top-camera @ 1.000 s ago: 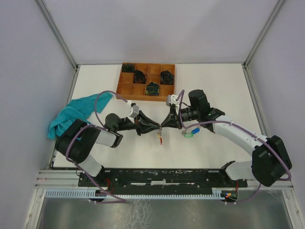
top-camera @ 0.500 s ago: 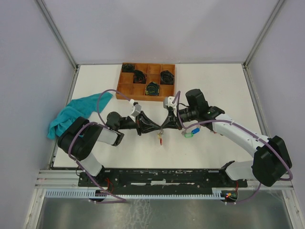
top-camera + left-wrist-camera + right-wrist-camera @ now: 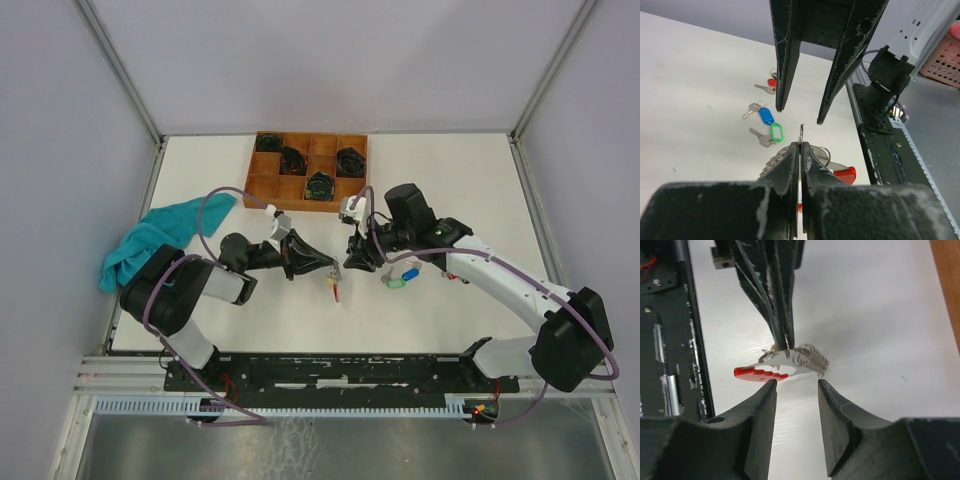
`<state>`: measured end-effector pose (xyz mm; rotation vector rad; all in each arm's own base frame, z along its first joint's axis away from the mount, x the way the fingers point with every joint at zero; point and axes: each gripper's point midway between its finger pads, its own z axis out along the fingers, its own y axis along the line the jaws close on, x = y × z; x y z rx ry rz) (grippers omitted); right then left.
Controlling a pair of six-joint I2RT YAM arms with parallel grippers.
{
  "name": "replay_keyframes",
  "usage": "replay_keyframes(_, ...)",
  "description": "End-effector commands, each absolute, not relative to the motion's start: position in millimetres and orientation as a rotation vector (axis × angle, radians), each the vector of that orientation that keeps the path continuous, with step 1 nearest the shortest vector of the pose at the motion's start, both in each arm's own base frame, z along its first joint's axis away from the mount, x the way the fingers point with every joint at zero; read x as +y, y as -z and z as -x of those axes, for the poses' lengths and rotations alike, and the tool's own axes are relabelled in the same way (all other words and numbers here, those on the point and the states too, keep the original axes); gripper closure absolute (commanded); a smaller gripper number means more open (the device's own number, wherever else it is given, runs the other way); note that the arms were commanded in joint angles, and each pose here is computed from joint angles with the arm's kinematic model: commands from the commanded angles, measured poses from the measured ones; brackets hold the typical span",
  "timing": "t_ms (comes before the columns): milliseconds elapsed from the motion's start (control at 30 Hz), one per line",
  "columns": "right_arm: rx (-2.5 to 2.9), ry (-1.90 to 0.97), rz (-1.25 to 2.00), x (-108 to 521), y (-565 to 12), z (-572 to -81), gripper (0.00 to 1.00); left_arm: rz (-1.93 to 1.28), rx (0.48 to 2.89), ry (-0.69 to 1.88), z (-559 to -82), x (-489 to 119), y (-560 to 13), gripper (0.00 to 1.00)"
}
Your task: Put the keys on the keyring
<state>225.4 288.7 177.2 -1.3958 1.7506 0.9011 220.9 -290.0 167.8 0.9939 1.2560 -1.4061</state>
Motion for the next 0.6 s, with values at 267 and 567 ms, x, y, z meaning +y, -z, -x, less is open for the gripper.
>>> replay_keyframes(267,2.308,-0.38,0.763,210,-163,-263,0.36,-0.9,1.163,1.262,-244,-272,-194,0.97)
replay_keyframes(567,2.488,-0.036,0.485,157,-112,-267,0.38,-0.842,1.205,1.241,-254,-262,-195,0.97)
